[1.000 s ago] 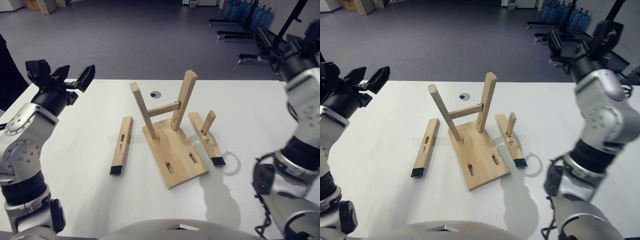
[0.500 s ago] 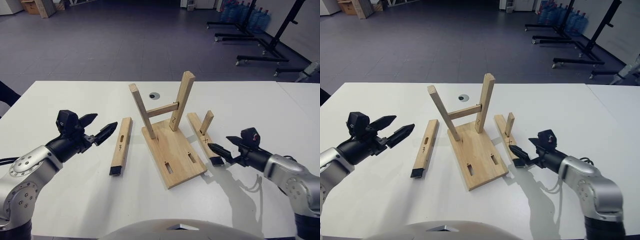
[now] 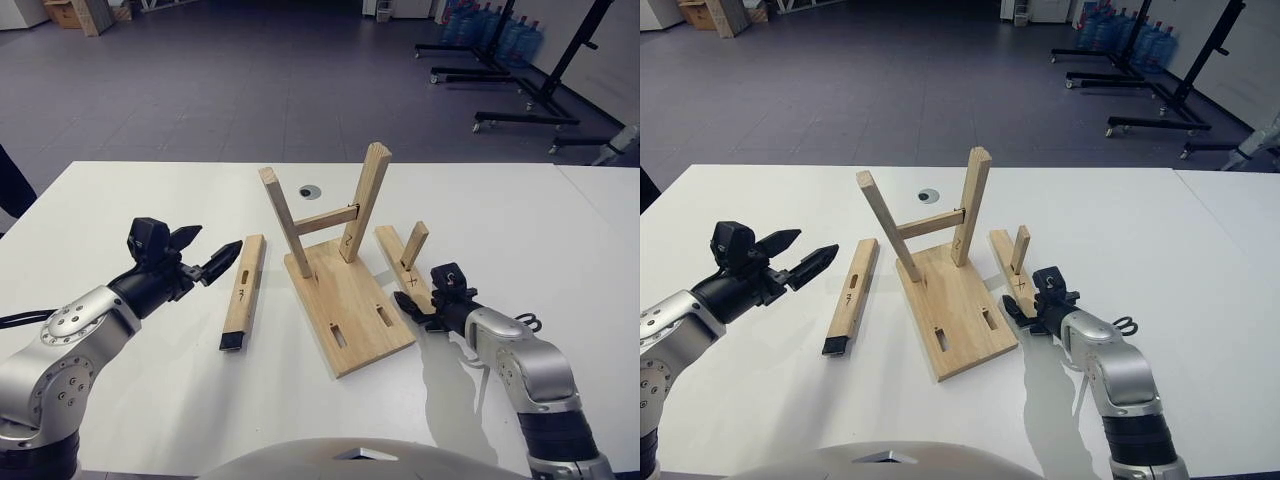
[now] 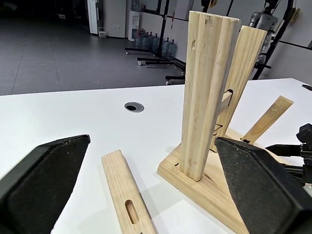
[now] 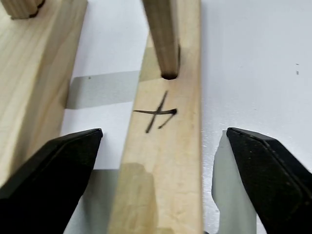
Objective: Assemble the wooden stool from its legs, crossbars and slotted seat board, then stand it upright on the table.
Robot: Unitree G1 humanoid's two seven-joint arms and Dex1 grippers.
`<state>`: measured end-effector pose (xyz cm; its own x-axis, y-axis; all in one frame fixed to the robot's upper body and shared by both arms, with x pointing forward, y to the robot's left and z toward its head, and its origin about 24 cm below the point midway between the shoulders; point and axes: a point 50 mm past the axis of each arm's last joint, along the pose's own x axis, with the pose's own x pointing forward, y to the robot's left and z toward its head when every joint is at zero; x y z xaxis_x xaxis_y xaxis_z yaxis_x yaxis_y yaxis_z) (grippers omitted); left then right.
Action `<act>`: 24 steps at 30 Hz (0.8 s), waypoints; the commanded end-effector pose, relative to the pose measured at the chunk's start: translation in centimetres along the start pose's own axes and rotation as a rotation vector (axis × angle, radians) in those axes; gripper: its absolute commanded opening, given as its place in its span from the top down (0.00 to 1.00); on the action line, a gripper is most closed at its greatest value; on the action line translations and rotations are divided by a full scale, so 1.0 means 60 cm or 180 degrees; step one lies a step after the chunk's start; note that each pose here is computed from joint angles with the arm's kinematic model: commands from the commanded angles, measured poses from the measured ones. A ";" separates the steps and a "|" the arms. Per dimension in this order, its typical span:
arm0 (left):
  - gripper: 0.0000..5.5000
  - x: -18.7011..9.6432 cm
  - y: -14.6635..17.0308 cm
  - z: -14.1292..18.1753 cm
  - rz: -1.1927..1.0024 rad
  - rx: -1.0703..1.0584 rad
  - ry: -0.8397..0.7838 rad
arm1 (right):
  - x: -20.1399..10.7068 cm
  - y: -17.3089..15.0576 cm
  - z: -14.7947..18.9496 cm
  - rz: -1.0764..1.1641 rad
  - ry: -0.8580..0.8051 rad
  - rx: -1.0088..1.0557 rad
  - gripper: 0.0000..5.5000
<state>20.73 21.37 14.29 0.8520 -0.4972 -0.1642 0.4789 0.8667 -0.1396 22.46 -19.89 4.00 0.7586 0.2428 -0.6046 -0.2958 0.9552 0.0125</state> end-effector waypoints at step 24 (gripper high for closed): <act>0.15 0.003 0.032 0.028 -0.0010 -0.0503 -0.0438 | -0.028 -0.098 0.085 -0.0196 -0.0598 0.0027 0.63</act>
<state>21.81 22.62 14.95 0.8780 -0.4746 -0.0627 0.4433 0.8555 -0.2677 24.67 -23.81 6.68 0.8218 0.2115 -0.5290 -0.2474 0.9689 0.0030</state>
